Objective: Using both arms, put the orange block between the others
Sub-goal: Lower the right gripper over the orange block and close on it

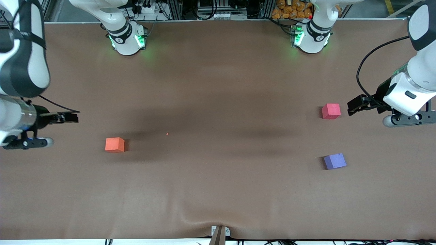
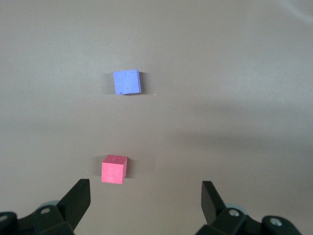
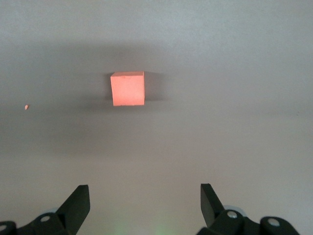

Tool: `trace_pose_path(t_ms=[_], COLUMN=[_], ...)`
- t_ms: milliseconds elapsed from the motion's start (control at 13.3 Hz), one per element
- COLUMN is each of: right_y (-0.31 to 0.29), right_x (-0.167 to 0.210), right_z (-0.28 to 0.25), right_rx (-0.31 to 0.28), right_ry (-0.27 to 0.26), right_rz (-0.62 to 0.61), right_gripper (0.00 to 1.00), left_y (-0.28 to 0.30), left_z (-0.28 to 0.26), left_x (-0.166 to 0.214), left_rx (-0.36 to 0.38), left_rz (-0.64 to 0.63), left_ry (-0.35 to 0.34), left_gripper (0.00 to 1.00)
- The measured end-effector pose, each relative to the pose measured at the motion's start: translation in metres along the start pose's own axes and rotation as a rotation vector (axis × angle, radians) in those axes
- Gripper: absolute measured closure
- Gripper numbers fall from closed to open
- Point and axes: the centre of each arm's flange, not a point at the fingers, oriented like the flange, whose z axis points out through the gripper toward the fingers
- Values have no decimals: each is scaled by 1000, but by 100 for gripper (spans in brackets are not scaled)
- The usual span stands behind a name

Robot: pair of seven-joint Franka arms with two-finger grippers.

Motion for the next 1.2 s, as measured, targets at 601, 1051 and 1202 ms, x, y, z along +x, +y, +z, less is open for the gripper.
trace_pose_path(t_ms=[601, 1051, 1202], right_y=[-11, -32, -33], right_x=[63, 94, 99], right_z=[102, 175, 189], right_rx=[49, 36, 32], right_ry=[1, 14, 16], right_rz=[0, -19, -20], right_gripper=[0, 0, 0], left_y=[1, 0, -2], left_z=[-2, 11, 20], left_x=[2, 9, 13], left_rx=[-7, -8, -8], left_rz=[-2, -5, -9], left_ry=[15, 2, -11], left_gripper=[0, 0, 0])
